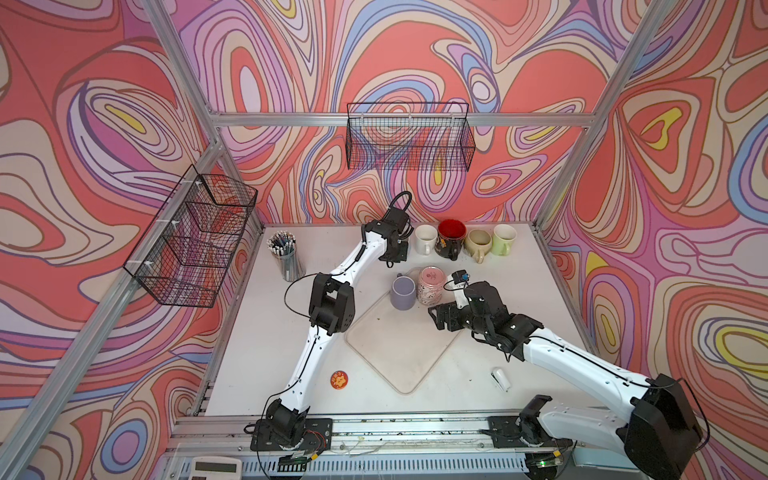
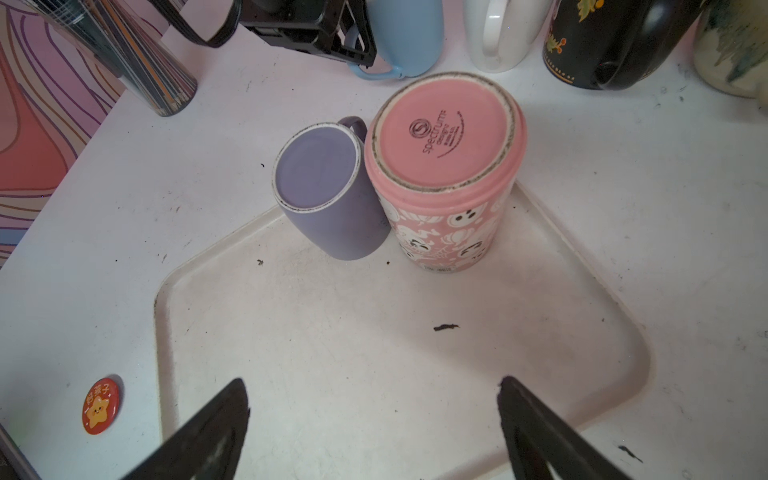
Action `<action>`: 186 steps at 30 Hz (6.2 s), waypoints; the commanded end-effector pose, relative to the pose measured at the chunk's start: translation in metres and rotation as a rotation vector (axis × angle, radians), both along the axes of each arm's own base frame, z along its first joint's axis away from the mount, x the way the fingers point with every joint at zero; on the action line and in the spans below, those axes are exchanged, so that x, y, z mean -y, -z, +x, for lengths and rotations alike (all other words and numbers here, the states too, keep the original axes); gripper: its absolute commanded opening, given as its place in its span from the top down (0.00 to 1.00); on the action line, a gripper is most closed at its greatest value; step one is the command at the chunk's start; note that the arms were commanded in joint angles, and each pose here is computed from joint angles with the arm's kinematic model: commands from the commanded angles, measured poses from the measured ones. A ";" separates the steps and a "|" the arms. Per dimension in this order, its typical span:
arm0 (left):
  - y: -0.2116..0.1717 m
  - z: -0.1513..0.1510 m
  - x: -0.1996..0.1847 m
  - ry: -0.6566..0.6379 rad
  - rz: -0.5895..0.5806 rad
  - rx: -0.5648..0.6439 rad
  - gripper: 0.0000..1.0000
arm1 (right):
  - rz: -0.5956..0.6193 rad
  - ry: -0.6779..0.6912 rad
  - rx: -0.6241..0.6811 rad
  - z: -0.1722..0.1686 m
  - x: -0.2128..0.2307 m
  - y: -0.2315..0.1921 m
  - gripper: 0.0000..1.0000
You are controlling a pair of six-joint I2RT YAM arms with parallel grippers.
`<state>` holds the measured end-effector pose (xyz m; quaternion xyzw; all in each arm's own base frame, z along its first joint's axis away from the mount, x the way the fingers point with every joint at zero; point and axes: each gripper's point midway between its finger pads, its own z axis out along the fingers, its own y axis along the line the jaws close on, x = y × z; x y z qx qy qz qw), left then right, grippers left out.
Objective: Turn the mug right side up
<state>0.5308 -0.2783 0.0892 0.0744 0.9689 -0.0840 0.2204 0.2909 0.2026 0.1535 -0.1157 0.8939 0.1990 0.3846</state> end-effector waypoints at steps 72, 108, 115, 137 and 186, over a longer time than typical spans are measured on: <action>-0.154 -0.039 -0.007 0.035 -0.230 0.256 0.53 | -0.129 0.107 -0.029 0.001 0.029 -0.045 0.05; -0.156 -0.242 -0.125 0.020 -0.189 0.318 0.47 | -0.420 0.173 -0.316 0.165 0.000 -0.002 0.07; -0.150 -0.242 -0.121 0.035 -0.194 0.288 0.48 | -0.466 0.187 -0.360 0.178 0.006 0.023 0.09; -0.144 -0.245 -0.114 0.039 -0.232 0.252 0.48 | -0.423 0.171 -0.405 0.119 0.027 0.028 0.17; -0.141 -0.244 -0.115 0.039 -0.217 0.245 0.48 | -0.482 0.127 -0.572 0.117 0.028 0.062 0.37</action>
